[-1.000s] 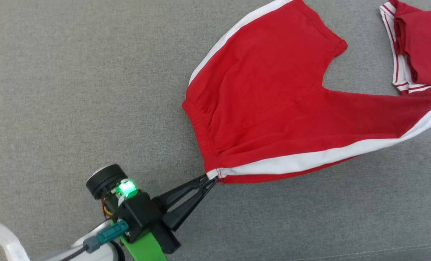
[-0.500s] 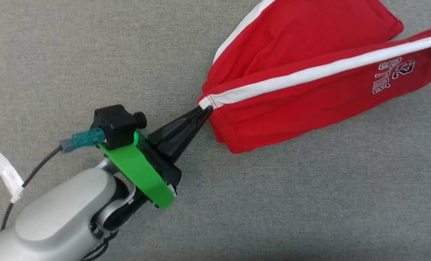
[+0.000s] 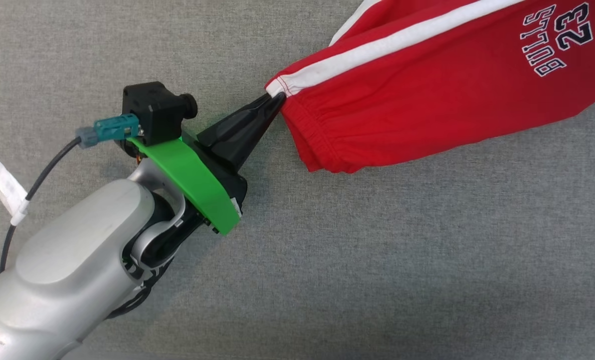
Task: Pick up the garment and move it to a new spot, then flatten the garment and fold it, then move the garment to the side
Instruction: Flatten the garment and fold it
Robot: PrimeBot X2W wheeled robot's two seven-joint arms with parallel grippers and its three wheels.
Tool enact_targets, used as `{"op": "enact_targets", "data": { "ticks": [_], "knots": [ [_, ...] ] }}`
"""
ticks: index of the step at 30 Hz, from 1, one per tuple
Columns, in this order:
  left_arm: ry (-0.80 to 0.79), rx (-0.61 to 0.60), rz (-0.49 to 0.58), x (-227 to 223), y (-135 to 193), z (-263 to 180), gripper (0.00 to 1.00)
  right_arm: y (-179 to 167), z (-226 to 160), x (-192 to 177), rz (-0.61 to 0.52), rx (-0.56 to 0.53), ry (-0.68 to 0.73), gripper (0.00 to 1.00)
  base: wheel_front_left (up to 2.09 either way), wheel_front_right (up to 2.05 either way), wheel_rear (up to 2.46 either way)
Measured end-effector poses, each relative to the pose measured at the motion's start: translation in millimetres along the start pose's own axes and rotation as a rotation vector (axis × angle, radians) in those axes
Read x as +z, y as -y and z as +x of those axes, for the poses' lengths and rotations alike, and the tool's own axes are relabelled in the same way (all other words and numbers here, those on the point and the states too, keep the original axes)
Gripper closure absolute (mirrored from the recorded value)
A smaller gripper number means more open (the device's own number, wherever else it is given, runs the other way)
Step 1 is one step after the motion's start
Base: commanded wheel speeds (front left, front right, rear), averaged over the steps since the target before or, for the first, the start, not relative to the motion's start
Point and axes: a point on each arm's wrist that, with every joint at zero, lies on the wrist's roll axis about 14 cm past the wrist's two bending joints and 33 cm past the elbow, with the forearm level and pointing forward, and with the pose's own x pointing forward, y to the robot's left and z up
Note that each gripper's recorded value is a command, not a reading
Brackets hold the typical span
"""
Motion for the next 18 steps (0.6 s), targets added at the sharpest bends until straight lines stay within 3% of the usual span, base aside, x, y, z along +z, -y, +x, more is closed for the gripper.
{"op": "enact_targets", "data": {
  "ticks": [13, 15, 16, 17, 18],
  "knots": [
    [0.041, 0.045, -0.003, 3, -14, 5, 1.0, 3, 47, 6, -0.025, 0.02, 0.024, 1.0, 0.0, 0.0, 0.0],
    [0.056, 0.058, 0.006, 4, -17, 5, 1.0, 1, 51, 9, -0.014, 0.029, 0.047, 0.75, 0.0, 0.0, 0.0],
    [0.06, 0.063, 0.018, 4, -19, 5, 1.0, 0, 54, 14, 0.0, 0.032, 0.076, 0.0, 0.0, 0.0, 0.0],
    [0.062, 0.064, 0.023, 4, -19, 5, 1.0, 1, 55, 16, 0.005, 0.033, 0.09, 0.0, 0.0, 0.0, 0.0],
    [0.073, 0.067, 0.024, 6, -20, 6, 0.85, 0, 57, 18, 0.003, 0.035, 0.106, 0.0, 0.0, 0.0, 0.0]
  ]
}}
